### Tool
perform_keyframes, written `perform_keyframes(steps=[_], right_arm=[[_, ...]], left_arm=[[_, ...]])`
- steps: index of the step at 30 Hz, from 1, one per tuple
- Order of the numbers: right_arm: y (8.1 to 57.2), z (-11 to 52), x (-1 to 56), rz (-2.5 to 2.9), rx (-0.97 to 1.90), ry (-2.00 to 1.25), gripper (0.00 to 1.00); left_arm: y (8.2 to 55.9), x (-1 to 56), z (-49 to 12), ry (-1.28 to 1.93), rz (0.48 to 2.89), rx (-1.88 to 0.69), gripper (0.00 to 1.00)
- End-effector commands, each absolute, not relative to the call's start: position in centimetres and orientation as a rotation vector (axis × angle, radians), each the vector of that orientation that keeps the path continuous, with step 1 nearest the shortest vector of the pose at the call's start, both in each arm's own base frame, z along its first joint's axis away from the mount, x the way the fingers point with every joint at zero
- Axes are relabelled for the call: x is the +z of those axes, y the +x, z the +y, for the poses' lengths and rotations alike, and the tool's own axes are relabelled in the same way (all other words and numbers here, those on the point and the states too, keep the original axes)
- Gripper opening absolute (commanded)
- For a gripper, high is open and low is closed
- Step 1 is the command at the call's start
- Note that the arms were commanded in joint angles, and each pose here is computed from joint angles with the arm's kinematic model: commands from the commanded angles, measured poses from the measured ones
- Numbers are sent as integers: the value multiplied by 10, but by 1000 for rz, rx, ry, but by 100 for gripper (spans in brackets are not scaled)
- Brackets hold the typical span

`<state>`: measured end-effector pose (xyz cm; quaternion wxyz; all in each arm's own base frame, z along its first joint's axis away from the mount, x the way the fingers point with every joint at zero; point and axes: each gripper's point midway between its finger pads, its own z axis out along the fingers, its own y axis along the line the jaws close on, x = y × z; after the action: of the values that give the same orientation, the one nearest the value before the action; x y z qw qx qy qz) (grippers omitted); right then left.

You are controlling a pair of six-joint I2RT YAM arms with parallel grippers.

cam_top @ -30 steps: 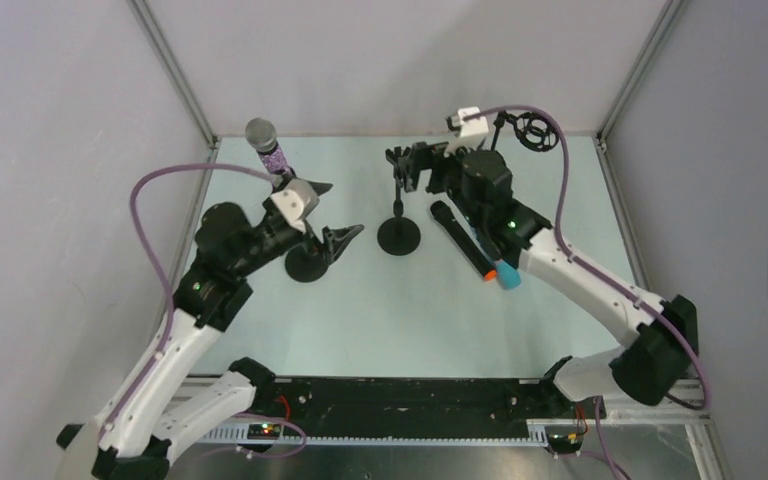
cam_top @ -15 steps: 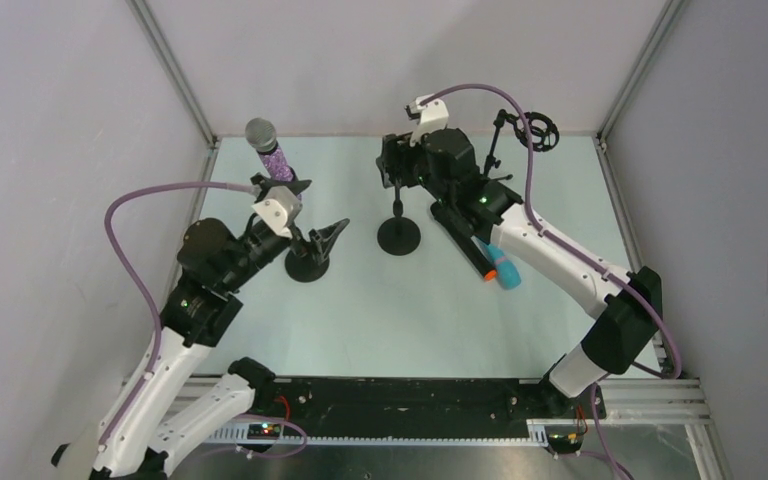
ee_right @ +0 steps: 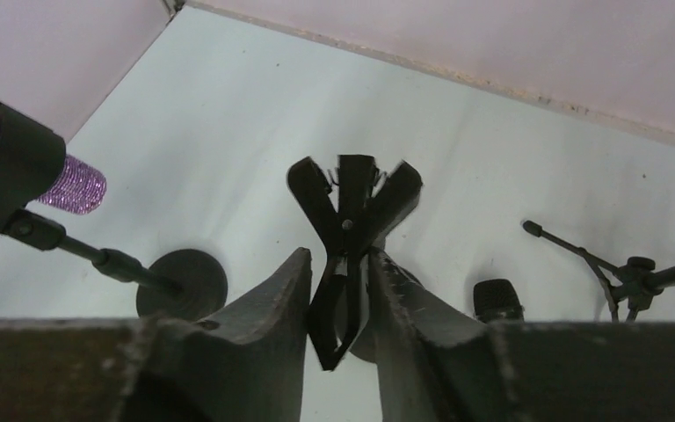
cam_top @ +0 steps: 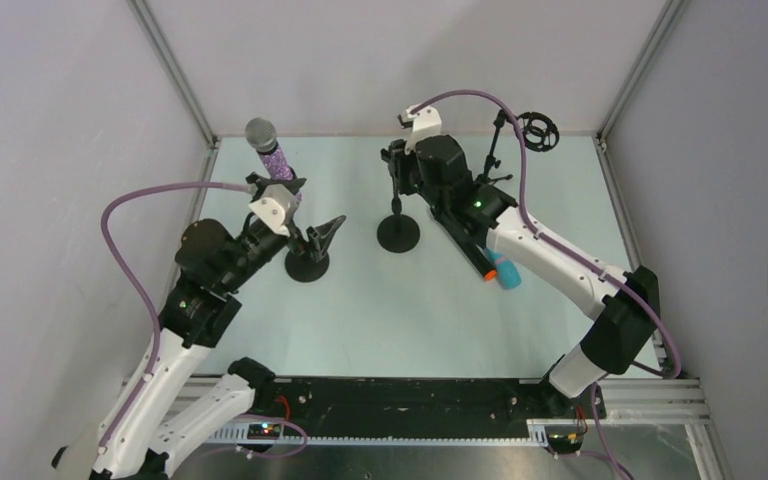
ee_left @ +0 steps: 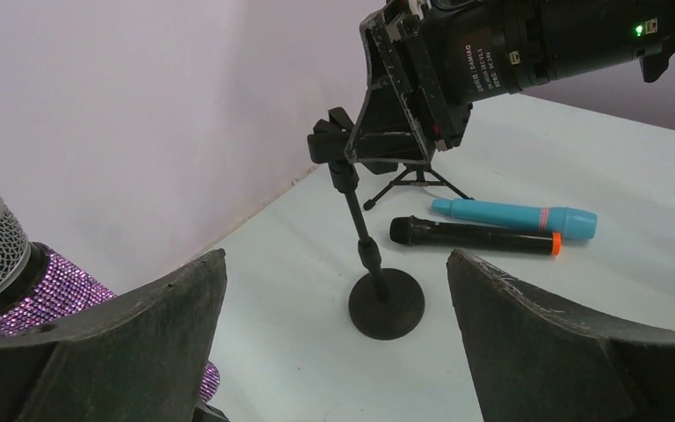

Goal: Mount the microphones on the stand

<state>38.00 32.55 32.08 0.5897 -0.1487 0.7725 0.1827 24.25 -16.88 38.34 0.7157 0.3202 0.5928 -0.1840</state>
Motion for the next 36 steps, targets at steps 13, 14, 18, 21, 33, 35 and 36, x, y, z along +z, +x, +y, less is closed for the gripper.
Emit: perform_keyframes(steps=[13,14,18,21,33,35,36], right_arm=[[340,317,372,1645,565,-509,0],[331,321,374,1631,610,-550,0],[299,323,380,1588,714,-655,0],[278,322,381,1588,736,-722,0],[219,321,354,1551,837,-871,0],[214,319,344,1556,851,-868,0],[210,318,349,1532,864,-865,0]], left_arm=[[241,412,-161,654,1243,-388,100],[241,413,-161,651,1243,-397,100],[237,413,-164,643,1251,-442,100],[236,412,-166,637,1260,-465,100],[233,408,-169,652,1263,-483,100],[232,408,-169,656,1261,-485,100],[232,408,-169,656,1259,-486,100]])
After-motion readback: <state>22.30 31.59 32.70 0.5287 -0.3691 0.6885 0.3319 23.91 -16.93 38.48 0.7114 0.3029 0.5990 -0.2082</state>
